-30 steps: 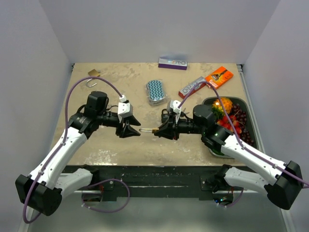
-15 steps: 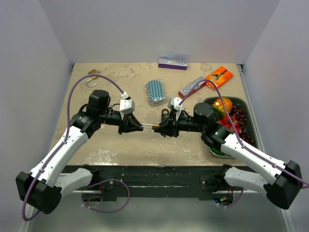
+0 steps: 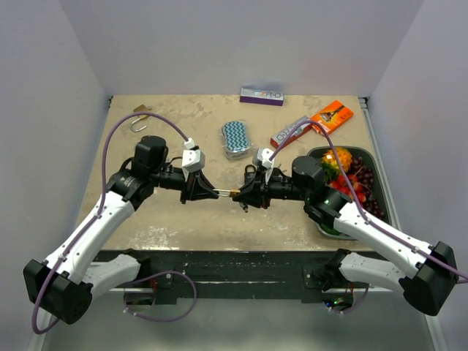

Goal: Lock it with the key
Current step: Lock the lock.

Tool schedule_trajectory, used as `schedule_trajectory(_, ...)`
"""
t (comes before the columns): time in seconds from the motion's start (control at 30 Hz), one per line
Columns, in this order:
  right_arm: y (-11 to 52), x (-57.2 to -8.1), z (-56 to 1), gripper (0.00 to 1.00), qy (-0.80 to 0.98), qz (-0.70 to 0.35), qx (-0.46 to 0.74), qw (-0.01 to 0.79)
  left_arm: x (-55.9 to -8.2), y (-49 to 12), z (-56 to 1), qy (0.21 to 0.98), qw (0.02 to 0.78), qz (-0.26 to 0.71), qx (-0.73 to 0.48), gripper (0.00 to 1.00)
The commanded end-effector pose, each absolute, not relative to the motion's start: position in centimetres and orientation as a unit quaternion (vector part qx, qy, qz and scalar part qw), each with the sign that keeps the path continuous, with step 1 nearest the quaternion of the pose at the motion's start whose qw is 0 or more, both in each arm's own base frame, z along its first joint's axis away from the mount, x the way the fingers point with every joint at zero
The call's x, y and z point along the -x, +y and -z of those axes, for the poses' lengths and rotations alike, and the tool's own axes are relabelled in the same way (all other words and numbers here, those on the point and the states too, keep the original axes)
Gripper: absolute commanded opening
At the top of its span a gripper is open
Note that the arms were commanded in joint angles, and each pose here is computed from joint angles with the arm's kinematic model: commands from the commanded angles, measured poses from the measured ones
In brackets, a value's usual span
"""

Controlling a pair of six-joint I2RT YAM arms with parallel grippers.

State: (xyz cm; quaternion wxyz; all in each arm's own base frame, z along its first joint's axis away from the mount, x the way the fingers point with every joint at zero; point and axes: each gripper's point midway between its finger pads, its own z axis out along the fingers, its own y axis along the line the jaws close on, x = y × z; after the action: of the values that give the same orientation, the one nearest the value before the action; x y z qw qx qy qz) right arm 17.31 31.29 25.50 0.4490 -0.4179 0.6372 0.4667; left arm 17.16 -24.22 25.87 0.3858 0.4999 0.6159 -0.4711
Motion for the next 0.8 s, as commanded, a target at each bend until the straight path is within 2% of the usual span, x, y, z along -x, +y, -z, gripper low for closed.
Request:
schedule_trajectory(0.0, 32.0, -17.5, -29.1, 0.0, 0.593, -0.478, 0.426, 0.489, -16.5, -24.8, -26.7, 0.595, 0.383, 0.495, -0.504, 0.0)
schedule_trajectory(0.57, 35.2, -15.3, -30.0, 0.0, 0.549, -0.52, 0.458, 0.468, -14.7, -27.8, -27.5, 0.582, 0.364, 0.552, -0.473, 0.0)
schedule_trajectory(0.77, 35.9, -13.4, -29.9, 0.0, 0.538, -0.552, 0.468, 0.432, -13.9, -28.3, -27.4, 0.569, 0.365, 0.552, -0.488, 0.0)
